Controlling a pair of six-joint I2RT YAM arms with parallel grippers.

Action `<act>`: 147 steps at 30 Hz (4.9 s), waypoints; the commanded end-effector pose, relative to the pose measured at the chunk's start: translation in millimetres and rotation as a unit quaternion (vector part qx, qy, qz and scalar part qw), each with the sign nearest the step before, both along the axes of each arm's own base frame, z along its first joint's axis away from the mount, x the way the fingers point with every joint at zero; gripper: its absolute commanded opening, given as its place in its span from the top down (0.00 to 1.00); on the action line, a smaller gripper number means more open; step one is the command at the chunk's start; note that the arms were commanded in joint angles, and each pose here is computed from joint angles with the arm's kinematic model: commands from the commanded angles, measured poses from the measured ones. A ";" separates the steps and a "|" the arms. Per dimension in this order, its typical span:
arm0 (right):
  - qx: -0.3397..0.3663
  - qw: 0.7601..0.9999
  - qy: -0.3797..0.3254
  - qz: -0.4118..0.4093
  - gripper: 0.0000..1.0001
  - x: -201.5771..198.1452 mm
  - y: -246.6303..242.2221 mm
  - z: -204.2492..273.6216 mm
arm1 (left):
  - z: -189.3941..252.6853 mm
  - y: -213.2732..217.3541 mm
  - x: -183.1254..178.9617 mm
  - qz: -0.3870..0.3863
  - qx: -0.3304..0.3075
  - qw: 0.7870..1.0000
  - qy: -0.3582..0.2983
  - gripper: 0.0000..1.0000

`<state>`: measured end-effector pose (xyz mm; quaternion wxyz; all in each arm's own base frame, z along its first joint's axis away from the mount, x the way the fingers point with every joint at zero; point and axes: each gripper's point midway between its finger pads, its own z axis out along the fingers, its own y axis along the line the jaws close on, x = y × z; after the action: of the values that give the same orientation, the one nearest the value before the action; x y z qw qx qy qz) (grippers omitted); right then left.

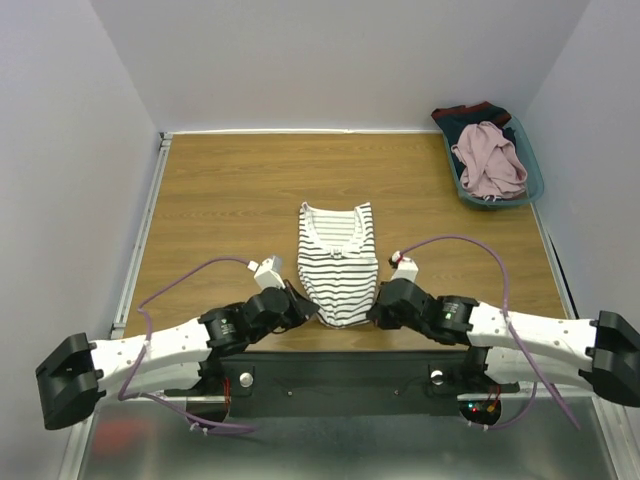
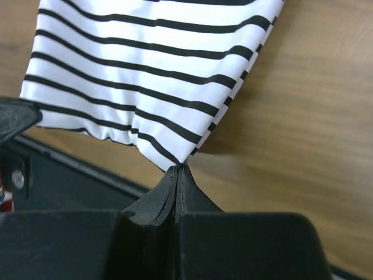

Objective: Fold and stack the tank tops
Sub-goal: Fold the tank top, then neatly place the folded tank top to the corner

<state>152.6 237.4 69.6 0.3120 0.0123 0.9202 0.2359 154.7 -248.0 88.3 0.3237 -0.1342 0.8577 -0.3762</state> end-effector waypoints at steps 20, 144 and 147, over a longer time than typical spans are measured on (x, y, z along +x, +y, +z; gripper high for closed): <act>-0.038 0.985 -0.154 -0.074 0.99 40.5 2.0 127.3 | 132.0 12.0 41.2 0.088 0.013 0.987 -0.134 1.00; 0.034 0.985 -0.167 0.030 0.28 129.1 35.3 143.7 | 19.2 365.1 447.8 0.318 0.615 0.721 0.019 1.00; 0.025 0.984 -0.173 0.028 0.27 131.3 31.6 145.2 | 28.4 378.9 462.6 0.317 0.634 0.705 0.006 1.00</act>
<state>273.5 273.1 190.0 0.4278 -0.0419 0.8617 0.2697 601.3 110.0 58.0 0.3997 -0.1799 0.8379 0.3252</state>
